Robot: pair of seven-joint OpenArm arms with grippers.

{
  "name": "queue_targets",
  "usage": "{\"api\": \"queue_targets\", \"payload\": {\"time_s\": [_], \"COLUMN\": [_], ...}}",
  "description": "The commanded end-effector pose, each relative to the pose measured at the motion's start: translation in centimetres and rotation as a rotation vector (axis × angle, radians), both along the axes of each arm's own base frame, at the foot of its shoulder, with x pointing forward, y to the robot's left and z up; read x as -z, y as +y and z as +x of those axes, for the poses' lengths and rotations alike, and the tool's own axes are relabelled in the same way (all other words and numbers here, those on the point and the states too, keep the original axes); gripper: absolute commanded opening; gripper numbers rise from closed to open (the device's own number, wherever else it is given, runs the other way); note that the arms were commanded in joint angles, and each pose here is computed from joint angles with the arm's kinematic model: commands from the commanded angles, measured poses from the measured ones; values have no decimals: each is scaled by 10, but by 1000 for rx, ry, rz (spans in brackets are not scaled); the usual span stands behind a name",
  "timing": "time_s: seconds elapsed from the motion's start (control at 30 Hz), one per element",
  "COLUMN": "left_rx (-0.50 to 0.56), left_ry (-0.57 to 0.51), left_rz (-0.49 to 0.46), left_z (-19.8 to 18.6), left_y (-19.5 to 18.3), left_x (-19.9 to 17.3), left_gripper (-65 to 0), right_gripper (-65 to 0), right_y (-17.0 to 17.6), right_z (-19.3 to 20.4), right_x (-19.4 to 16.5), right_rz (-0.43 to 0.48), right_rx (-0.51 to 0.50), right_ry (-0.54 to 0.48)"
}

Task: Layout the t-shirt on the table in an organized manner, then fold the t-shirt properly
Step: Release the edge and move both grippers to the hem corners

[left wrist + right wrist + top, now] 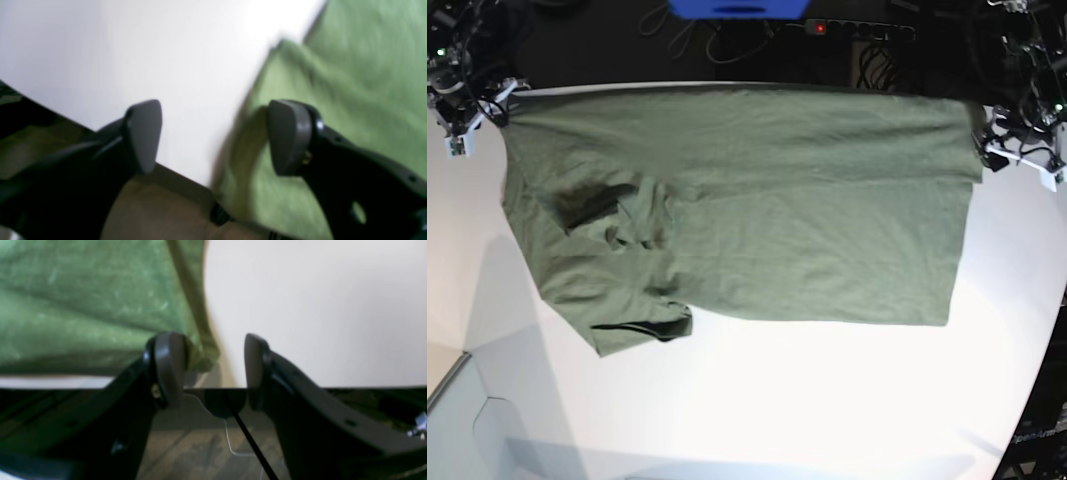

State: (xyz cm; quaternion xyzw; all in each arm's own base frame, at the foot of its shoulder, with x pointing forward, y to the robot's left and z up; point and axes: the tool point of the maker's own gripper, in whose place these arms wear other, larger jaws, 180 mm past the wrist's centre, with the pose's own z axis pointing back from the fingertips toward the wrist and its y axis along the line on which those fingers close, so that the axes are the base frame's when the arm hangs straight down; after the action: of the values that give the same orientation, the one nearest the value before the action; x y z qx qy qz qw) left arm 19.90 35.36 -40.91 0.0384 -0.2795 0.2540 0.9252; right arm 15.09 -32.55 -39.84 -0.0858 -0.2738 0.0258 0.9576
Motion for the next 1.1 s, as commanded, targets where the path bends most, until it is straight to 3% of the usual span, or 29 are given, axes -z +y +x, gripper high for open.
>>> {"api": "queue_targets", "payload": {"time_s": [0.0, 0.23, 0.43, 0.63, 0.87, 0.97, 1.07], "left_rx": [-18, -72, -59, -80, -58, -45, -11], "left_ry": [-52, -193, -318, -442, -468, -487, -522], "left_rz": [53, 105, 127, 75, -96, -103, -51], "left_z": [9, 31, 64, 102, 175, 207, 237], "left_y": [18, 39, 36, 24, -13, -25, -32], "left_x": [-21, -67, -104, -126, -105, -86, -76], "left_gripper": [-152, -134, -134, -133, -133, -133, -136], "right_gripper": [-356, -356, -356, -354, -215, -221, -230], "right_y": [-10, -19, -18, -26, -35, -37, -53], "right_z": [13, 35, 42, 29, 13, 9, -1], "right_x": [-15, -31, -34, -31, -29, -29, -36], "right_rz": [-37, -66, -60, -52, -50, -54, -77], "right_rx": [-15, -20, -13, 48, 111, 116, 176], "right_ry": [-47, -100, -121, -119, -114, -109, -121]}}
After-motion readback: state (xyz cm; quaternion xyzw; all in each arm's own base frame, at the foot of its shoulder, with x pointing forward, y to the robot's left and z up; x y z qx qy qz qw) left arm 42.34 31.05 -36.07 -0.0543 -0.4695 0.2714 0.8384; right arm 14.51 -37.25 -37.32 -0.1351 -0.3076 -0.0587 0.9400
